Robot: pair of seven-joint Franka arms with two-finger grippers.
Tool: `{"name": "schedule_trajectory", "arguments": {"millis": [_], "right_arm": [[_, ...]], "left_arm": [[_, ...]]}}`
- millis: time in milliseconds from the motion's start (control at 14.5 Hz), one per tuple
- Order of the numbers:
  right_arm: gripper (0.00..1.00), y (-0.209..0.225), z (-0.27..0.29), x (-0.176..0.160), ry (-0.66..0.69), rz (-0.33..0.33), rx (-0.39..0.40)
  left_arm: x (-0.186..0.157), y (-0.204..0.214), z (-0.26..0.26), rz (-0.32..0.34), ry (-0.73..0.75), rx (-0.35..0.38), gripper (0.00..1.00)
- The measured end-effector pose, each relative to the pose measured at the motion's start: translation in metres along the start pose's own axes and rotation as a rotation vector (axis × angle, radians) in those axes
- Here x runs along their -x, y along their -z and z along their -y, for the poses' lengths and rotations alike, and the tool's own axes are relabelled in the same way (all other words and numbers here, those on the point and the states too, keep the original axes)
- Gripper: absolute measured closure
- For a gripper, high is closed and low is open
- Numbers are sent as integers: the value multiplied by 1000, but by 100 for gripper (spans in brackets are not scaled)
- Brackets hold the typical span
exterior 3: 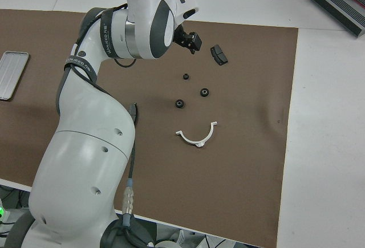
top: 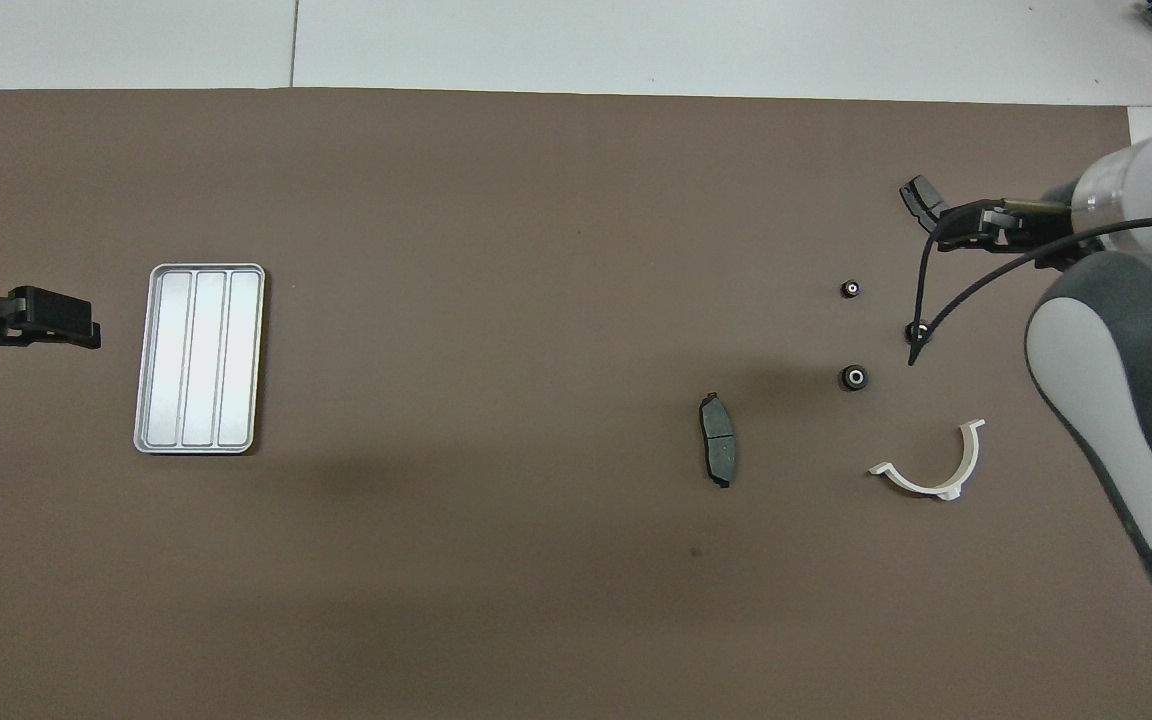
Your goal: Place bearing gear from tray to pile
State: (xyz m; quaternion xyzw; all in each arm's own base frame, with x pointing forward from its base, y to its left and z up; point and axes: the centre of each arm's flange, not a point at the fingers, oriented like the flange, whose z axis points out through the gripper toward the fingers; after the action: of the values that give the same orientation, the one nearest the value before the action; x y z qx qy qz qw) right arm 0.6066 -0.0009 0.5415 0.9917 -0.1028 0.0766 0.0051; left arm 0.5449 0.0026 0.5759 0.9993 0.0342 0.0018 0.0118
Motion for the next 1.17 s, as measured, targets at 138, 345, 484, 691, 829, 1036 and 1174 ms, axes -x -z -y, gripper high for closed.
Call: {"name": "schedule_trajectory", "arguments": {"millis": [138,345,484,691,829,1036,1174], "right_arm": [[0,26,-16,13,-10,43,11],[0,70,-21,32,44,126,25],[0,87,-22,37,69,146,26],[0,90,-34,37,94,160,25],[0,88,-41,36,99,165,25],[0,87,-44,36,100,166,25],[0,87,-44,36,100,166,25]], "left_arm": [[0,0,0,0,0,0,0],[0,0,0,0,0,0,0],[0,0,0,0,0,0,0],[0,0,0,0,0,0,0],[0,0,0,0,0,0,0],[0,0,0,0,0,0,0],[0,0,0,0,0,0,0]]}}
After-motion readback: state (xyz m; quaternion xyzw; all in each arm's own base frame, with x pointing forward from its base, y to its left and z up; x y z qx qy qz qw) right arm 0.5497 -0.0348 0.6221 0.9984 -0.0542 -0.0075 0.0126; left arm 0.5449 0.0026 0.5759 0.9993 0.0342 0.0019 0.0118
